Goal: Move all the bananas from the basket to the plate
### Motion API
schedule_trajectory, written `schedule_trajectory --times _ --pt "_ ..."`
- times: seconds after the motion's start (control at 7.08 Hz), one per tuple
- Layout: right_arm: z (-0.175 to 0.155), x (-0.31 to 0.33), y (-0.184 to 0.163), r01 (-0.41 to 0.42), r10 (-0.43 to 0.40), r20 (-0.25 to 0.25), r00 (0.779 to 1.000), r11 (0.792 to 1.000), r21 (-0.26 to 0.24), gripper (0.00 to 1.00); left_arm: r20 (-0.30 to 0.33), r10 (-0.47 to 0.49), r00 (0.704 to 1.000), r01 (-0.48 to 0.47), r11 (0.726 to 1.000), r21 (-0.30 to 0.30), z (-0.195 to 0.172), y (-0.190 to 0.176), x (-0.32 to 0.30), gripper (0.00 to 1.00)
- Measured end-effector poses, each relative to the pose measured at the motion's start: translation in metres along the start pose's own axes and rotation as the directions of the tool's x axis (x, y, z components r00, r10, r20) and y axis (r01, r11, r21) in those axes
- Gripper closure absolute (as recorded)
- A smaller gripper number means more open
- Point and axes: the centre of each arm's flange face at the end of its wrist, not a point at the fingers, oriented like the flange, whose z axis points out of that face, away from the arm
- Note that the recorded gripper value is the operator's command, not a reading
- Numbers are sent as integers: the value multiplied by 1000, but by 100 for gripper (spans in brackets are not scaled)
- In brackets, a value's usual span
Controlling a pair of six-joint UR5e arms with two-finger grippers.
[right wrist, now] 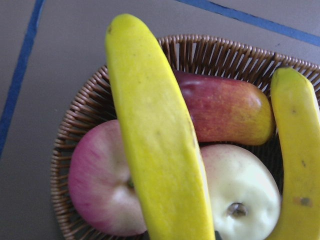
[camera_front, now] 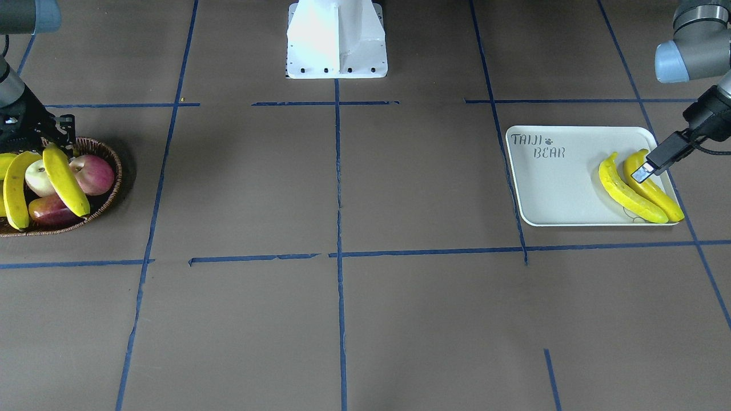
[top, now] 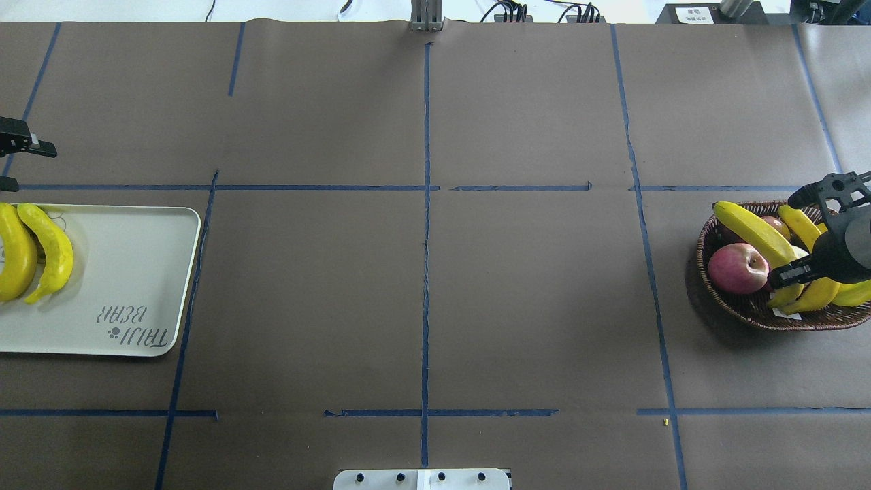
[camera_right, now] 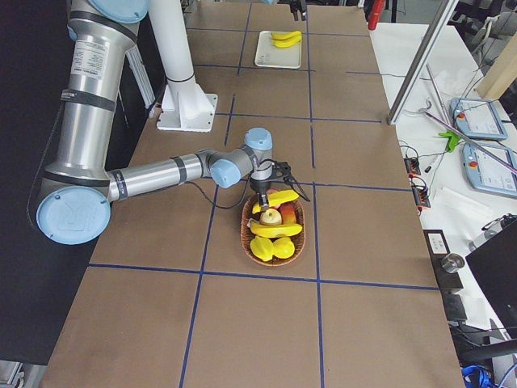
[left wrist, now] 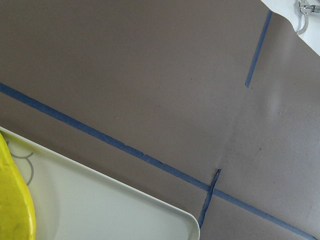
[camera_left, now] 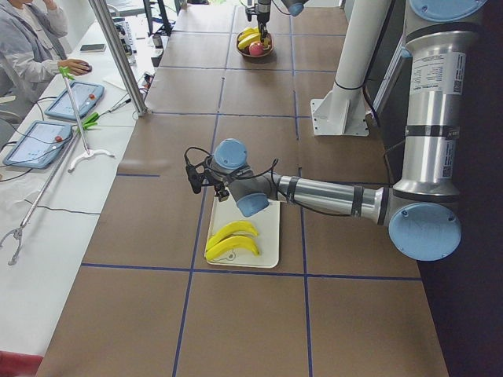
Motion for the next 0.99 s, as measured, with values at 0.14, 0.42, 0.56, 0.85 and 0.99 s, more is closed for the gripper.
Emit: schedule_trajectory --times 0.14,0.42,0.56,0.85,0.99 --pt "-21 -11 -3 2 -2 15 1000 1000 14 100 -1 1 1000 -1 1000 0 0 0 -1 0" --pt "-71 -51 -21 7 -9 73 997 999 32 100 -18 33 999 -33 999 -17 7 9 4 0" --pt "-89 -75 -39 10 -16 118 993 999 48 99 -40 69 997 -71 997 -36 15 19 15 0" --pt "-114 -135 -85 -44 25 226 974 996 80 98 -94 135 986 -141 988 -67 31 34 55 0" --pt "-124 -176 -104 -88 63 282 957 993 80 98 -120 146 982 -157 984 -88 41 43 80 0"
